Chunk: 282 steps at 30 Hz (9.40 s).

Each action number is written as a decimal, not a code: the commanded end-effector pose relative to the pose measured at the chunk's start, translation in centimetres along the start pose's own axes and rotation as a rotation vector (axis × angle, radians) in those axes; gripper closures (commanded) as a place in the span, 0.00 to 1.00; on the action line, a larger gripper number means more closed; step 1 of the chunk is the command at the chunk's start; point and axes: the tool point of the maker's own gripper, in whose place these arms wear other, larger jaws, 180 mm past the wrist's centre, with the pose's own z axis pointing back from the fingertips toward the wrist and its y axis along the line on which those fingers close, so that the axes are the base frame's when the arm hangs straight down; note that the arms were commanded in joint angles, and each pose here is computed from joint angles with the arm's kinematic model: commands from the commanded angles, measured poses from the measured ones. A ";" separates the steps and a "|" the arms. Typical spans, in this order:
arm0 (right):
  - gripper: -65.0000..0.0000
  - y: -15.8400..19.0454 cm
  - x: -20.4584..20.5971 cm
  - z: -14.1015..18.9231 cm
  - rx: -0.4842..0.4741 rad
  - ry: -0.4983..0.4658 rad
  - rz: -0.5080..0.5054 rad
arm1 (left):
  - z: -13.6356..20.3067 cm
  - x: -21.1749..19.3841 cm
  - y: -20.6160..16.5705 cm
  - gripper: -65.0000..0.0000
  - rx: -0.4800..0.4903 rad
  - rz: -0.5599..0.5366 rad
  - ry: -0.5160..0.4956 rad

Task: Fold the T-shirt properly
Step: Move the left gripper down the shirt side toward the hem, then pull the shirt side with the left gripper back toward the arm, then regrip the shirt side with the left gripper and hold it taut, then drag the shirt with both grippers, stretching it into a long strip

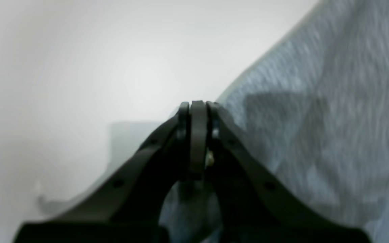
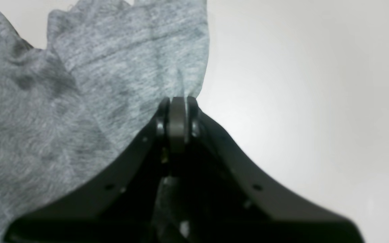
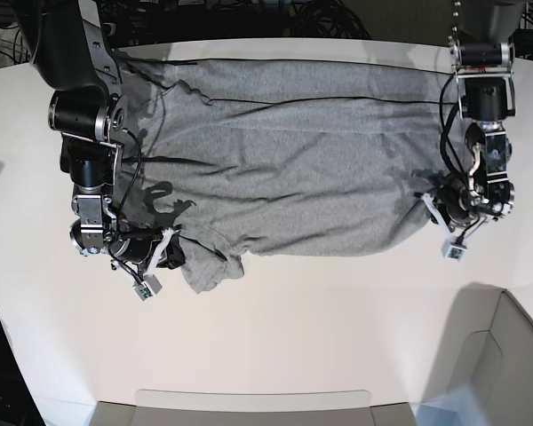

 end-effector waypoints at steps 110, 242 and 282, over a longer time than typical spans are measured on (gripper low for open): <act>1.00 -0.2 -6.3 0.7 0.000 0.205 0.034 | 4.8 -7.3 0.3 0.72 0.046 0.126 -0.045; 1.00 2.0 5.6 9.7 -0.243 -0.143 0.272 | 11.0 3.3 9.1 1.00 0.240 0.053 -0.189; 1.00 2.5 -6.6 20.4 -0.493 0.045 0.171 | 11.8 -4.7 7.2 1.00 0.272 -0.179 0.013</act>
